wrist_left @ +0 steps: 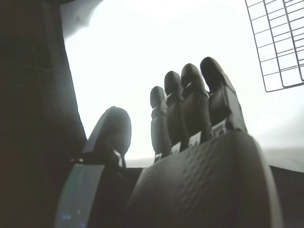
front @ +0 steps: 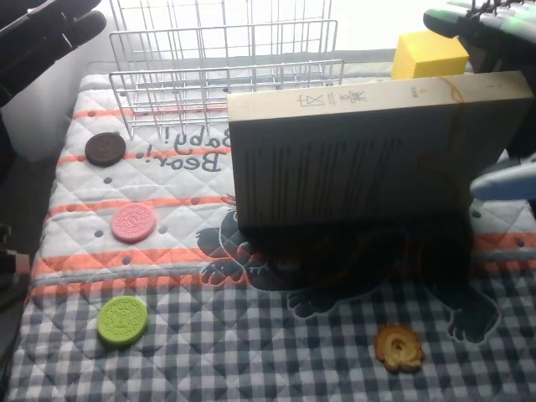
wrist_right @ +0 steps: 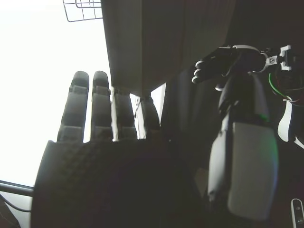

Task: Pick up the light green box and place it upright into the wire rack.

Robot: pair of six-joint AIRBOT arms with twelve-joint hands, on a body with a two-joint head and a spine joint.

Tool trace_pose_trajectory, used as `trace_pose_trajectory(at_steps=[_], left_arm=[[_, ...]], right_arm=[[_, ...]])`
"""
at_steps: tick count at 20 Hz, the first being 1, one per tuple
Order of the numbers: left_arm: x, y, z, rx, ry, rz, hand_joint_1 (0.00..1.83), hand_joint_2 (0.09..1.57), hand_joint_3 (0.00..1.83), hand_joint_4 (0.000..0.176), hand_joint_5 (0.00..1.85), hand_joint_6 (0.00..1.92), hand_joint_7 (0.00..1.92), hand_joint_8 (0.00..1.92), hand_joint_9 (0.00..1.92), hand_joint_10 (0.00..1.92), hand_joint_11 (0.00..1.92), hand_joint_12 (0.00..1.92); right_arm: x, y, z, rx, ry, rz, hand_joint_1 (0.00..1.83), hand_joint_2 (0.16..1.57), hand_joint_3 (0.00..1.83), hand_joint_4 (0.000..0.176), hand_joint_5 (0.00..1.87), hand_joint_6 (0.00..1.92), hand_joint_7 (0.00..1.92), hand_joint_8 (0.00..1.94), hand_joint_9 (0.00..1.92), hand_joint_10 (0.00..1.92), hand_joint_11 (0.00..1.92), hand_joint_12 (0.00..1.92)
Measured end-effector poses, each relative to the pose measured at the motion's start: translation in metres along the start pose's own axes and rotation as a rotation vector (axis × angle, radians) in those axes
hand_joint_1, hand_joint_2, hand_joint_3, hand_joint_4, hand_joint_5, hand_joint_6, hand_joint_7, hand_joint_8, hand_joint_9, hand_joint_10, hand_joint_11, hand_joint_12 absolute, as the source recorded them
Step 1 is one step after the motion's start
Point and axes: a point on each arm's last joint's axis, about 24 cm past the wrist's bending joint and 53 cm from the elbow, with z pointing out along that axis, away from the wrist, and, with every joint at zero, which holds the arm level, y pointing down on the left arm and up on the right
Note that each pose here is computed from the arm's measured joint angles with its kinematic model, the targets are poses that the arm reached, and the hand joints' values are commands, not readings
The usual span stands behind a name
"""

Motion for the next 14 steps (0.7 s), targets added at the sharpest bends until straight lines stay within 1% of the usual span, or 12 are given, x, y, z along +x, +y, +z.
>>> trace_pose_trajectory(at_steps=[2, 3, 4, 5, 6, 7, 8, 9, 10, 11, 12, 14], left_arm=[[0.000, 0.000, 0.000, -0.002, 0.001, 0.000, 0.33, 1.16, 0.00, 0.041, 0.61, 0.01, 0.52, 0.00, 0.47, 0.01, 0.07, 0.72], [0.000, 0.001, 0.000, -0.003, 0.001, 0.000, 0.33, 1.16, 0.00, 0.052, 0.60, 0.01, 0.52, 0.00, 0.47, 0.01, 0.08, 0.72], [0.000, 0.001, 0.000, -0.003, 0.000, 0.000, 0.31, 1.16, 0.00, 0.054, 0.60, 0.01, 0.53, 0.01, 0.48, 0.01, 0.08, 0.72], [0.001, 0.001, 0.001, -0.001, 0.001, -0.003, 0.32, 1.16, 0.00, 0.050, 0.60, 0.00, 0.53, 0.01, 0.48, 0.01, 0.08, 0.71], [0.001, 0.003, 0.001, -0.003, 0.002, -0.005, 0.35, 1.16, 0.00, 0.049, 0.59, 0.00, 0.54, 0.01, 0.48, 0.01, 0.08, 0.71], [0.003, 0.004, 0.001, -0.006, 0.006, -0.004, 0.35, 1.16, 0.00, 0.064, 0.58, 0.00, 0.54, 0.01, 0.48, 0.01, 0.07, 0.71], [0.002, 0.004, 0.001, -0.006, 0.005, -0.005, 0.35, 1.16, 0.00, 0.083, 0.56, 0.00, 0.55, 0.01, 0.49, 0.01, 0.07, 0.71], [0.001, 0.004, 0.001, -0.005, 0.002, -0.003, 0.35, 1.15, 0.00, 0.092, 0.55, 0.00, 0.55, 0.01, 0.49, 0.01, 0.07, 0.71], [0.000, 0.004, 0.001, -0.006, -0.001, -0.004, 0.36, 1.15, 0.00, 0.082, 0.56, 0.00, 0.54, 0.00, 0.49, 0.01, 0.07, 0.71], [0.001, 0.004, 0.002, -0.005, 0.001, -0.006, 0.36, 1.15, 0.00, 0.074, 0.57, 0.01, 0.55, 0.01, 0.49, 0.01, 0.08, 0.71], [0.002, 0.004, 0.002, -0.005, 0.006, -0.003, 0.36, 1.15, 0.00, 0.069, 0.57, 0.01, 0.55, 0.00, 0.49, 0.01, 0.08, 0.72], [0.002, 0.003, 0.002, -0.002, 0.005, -0.004, 0.37, 1.14, 0.00, 0.067, 0.57, 0.01, 0.55, 0.00, 0.48, 0.00, 0.08, 0.72]], right_arm=[[0.000, 0.000, 0.000, 0.001, 0.000, 0.000, 0.73, 0.88, 0.02, 0.133, 0.00, 0.00, 0.00, 0.00, 0.00, 0.00, 0.00, 0.00], [-0.001, 0.001, 0.001, -0.001, -0.003, 0.000, 0.73, 0.88, 0.02, 0.136, 0.00, 0.00, 0.00, 0.00, 0.00, 0.00, 0.00, 0.00], [-0.003, 0.003, 0.003, -0.006, -0.005, -0.004, 0.71, 0.87, 0.01, 0.156, 0.00, 0.00, 0.00, 0.00, 0.00, 0.00, 0.00, 0.00], [-0.005, 0.005, 0.005, -0.015, -0.009, -0.009, 0.70, 0.86, 0.00, 0.156, 0.00, 0.00, 0.00, 0.00, 0.00, 0.00, 0.00, 0.00], [-0.007, 0.006, 0.006, -0.018, -0.013, -0.009, 0.68, 0.86, 0.00, 0.139, 0.00, 0.00, 0.00, 0.00, 0.00, 0.00, 0.00, 0.00], [-0.007, 0.007, 0.006, -0.021, -0.013, -0.011, 0.67, 0.85, 0.00, 0.129, 0.00, 0.00, 0.00, 0.00, 0.00, 0.00, 0.00, 0.00], [-0.005, 0.007, 0.008, -0.021, -0.006, -0.015, 0.72, 0.86, 0.00, 0.128, 0.00, 0.00, 0.00, 0.00, 0.00, 0.00, 0.00, 0.00], [-0.002, 0.010, 0.013, -0.026, 0.009, -0.030, 0.74, 0.88, 0.01, 0.115, 0.00, 0.00, 0.00, 0.00, 0.00, 0.00, 0.00, 0.00], [0.000, 0.013, 0.020, -0.033, 0.020, -0.040, 0.85, 0.89, 0.01, 0.115, 0.00, 0.00, 0.00, 0.00, 0.00, 0.00, 0.00, 0.00], [0.002, 0.019, 0.028, -0.052, 0.030, -0.058, 0.87, 0.88, 0.01, 0.127, 0.00, 0.00, 0.00, 0.00, 0.00, 0.00, 0.00, 0.00], [0.005, 0.024, 0.033, -0.064, 0.042, -0.072, 0.88, 0.87, 0.00, 0.158, 0.00, 0.00, 0.00, 0.00, 0.00, 0.00, 0.00, 0.00], [0.016, 0.026, 0.041, -0.072, 0.079, -0.103, 0.73, 0.83, 0.00, 0.173, 0.00, 0.00, 0.02, 0.01, 0.00, 0.00, 0.00, 0.00]])
